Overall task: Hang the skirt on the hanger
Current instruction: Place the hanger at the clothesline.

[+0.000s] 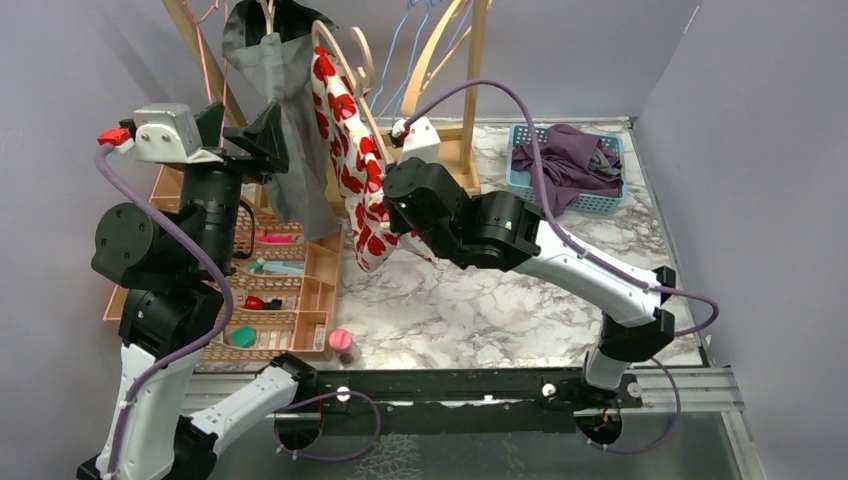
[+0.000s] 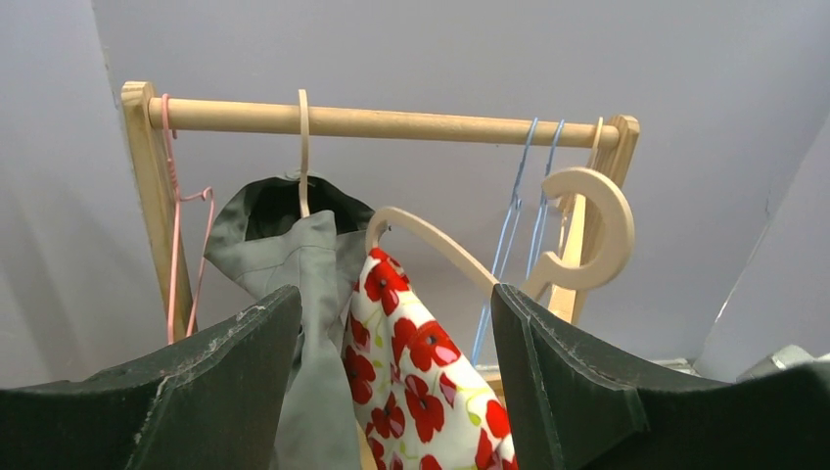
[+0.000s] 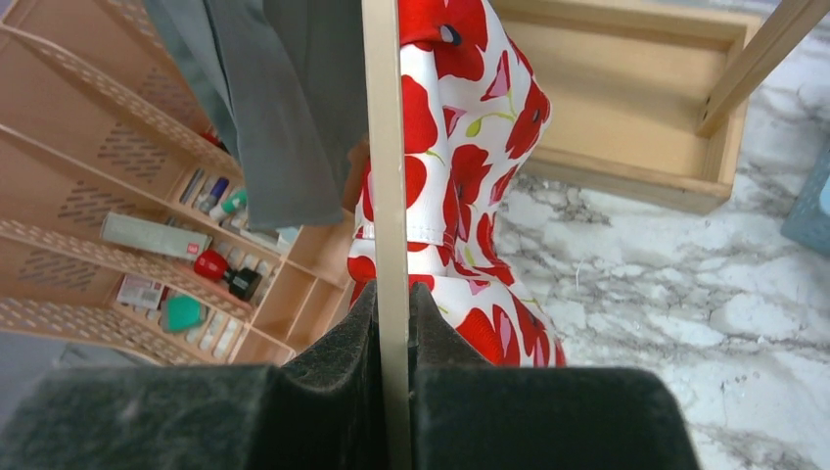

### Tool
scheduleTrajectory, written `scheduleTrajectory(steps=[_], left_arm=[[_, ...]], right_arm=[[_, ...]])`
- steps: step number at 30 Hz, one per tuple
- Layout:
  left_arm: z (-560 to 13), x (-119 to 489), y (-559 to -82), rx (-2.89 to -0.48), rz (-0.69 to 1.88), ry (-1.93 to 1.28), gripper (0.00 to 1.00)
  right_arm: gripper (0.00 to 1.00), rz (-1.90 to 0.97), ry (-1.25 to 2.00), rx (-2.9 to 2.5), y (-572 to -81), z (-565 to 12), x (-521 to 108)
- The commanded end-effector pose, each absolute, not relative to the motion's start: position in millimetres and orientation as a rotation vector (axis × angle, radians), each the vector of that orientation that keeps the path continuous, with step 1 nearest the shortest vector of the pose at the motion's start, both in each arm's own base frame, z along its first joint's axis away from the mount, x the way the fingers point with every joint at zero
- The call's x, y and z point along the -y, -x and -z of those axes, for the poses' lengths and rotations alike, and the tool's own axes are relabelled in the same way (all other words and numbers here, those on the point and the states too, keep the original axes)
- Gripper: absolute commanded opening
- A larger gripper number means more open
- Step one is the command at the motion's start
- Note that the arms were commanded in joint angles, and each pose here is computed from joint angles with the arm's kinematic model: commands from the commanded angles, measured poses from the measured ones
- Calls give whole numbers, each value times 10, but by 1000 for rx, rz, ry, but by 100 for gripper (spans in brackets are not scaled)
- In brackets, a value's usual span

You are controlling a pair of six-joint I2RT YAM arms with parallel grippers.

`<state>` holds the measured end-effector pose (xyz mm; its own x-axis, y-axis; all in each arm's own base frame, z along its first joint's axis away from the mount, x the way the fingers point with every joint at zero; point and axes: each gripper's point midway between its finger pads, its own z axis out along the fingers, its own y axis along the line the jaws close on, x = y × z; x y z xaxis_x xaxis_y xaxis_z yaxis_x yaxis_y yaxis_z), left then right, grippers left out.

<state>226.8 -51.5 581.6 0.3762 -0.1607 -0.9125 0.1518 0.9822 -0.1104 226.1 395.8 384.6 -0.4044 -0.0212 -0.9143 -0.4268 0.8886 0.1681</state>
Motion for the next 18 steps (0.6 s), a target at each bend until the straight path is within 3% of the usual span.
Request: scheduleTrajectory(steps=[1,18], left_arm=[[-5785,415,-2207,-1177,169,28,74],[-5691,178,-1958,-1190,134,75,74]], right_arm=[[1,-433,229,-1817,-2532,-4289,-3946],[1,-472,157,-1654,-3256,-4426,-4486]])
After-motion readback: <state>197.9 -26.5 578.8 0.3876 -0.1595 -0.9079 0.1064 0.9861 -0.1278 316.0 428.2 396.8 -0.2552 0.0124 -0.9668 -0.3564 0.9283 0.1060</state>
